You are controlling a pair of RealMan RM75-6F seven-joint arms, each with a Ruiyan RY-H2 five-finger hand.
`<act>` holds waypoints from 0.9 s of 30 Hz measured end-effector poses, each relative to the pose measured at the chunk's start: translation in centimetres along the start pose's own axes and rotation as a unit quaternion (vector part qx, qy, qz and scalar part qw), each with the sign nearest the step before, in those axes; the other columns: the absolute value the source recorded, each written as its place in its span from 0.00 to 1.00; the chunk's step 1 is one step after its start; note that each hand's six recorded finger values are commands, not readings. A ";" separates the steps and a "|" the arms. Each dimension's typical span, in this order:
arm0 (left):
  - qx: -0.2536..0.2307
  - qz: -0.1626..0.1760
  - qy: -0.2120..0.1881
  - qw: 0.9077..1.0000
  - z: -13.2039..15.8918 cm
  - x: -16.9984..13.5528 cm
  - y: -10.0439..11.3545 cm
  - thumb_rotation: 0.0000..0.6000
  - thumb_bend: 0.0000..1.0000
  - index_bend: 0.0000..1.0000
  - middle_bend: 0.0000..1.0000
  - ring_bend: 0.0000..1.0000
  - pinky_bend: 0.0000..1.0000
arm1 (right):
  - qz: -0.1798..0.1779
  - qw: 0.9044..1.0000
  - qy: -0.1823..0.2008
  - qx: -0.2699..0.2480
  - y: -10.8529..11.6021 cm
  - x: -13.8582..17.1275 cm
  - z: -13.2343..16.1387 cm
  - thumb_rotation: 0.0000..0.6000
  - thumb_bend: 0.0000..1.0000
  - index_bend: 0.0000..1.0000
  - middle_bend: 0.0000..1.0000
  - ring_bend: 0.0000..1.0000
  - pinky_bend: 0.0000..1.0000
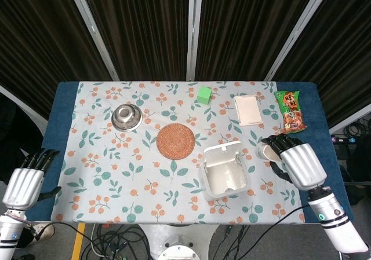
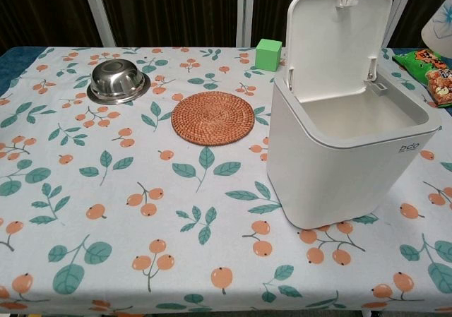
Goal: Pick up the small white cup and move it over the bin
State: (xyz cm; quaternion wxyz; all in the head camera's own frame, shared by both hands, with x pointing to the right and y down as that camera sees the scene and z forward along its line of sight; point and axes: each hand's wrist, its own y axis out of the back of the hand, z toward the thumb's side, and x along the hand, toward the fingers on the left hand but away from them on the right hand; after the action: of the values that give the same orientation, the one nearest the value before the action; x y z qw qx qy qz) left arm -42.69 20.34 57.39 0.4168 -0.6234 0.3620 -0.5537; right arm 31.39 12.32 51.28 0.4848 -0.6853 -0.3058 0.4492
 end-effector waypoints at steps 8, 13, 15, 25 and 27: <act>-0.002 -0.002 0.003 1.000 -0.2 -0.1 -0.1 1.00 0.03 0.16 0.16 0.09 0.19 | 0.033 0.996 0.078 -0.037 -0.8 -0.2 4.3 1.00 0.30 0.26 0.30 0.25 0.48; -0.004 -0.001 0.004 1.000 -0.4 -0.2 -0.1 1.00 0.03 0.16 0.16 0.09 0.19 | 0.048 0.991 0.112 -0.049 -1.7 -0.4 6.5 1.00 0.29 0.26 0.30 0.25 0.46; -0.004 -0.001 0.004 1.000 -0.4 -0.2 -0.1 1.00 0.03 0.16 0.16 0.09 0.19 | 0.047 0.990 0.120 -0.050 -1.8 -0.4 7.0 1.00 0.24 0.22 0.27 0.23 0.42; -0.005 0.000 0.004 1.000 -0.4 -0.2 -0.1 1.00 0.03 0.16 0.16 0.09 0.19 | 0.051 0.986 0.138 -0.073 -1.7 0.0 7.4 1.00 0.07 0.03 0.13 0.03 0.24; -0.005 0.000 0.004 1.000 -0.4 -0.2 -0.1 1.00 0.03 0.16 0.16 0.09 0.19 | 0.048 0.987 0.137 -0.072 -1.6 0.1 7.2 1.00 0.07 0.03 0.12 0.03 0.24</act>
State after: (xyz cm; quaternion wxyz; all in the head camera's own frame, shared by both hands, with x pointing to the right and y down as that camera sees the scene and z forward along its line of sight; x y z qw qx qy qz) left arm -43.14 20.51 57.46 0.4122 -0.6230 0.3661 -0.5549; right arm 24.88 15.74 51.82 0.4493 -0.7873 -0.2350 0.3508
